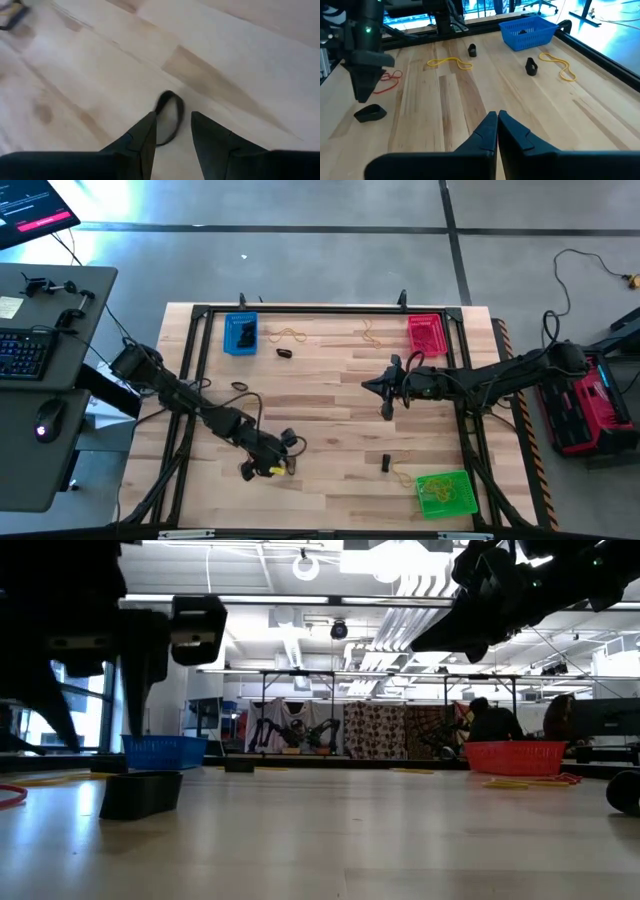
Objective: Sort rubber bands into baskets
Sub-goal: Put the black rubber band into the blue bin
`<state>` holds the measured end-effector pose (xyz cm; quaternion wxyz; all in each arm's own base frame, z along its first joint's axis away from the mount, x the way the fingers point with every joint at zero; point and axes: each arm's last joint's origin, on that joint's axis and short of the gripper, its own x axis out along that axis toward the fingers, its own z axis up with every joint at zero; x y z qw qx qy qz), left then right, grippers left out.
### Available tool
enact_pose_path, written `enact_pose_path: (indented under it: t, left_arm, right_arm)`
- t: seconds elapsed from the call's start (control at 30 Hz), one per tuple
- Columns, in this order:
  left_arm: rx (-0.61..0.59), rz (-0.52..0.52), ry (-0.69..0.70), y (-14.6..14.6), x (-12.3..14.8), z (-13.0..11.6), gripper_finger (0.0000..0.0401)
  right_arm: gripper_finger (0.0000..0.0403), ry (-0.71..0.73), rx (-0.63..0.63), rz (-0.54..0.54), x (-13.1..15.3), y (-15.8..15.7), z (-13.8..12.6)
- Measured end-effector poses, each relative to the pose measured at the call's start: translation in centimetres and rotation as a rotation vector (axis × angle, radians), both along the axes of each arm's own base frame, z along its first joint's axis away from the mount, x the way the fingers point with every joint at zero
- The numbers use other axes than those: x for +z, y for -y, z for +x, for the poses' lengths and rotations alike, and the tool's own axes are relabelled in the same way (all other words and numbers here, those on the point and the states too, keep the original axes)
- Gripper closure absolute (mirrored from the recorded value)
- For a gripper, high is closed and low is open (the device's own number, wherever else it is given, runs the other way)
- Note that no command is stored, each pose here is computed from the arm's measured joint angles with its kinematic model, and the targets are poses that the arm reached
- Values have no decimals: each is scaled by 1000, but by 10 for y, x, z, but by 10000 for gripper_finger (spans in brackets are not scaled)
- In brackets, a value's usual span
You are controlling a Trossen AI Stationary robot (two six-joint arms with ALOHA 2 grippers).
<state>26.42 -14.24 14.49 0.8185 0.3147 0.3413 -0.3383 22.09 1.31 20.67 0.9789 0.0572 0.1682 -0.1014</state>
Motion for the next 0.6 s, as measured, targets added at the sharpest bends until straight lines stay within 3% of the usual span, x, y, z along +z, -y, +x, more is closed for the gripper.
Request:
enact_pose_path:
  t: [0.2,0.4,0.6]
  left_arm:
    - [-9,35,-57,4,-14,1,286]
    - [54,74,-55,0,-21,5,295]
    - [69,27,-106,-4,-22,5,367]
  right_arm:
    - [401,2,6,29,0,-1,0]
    - [401,3,0,46,0,-1,0]
    - [401,-3,7,29,-1,-1,0]
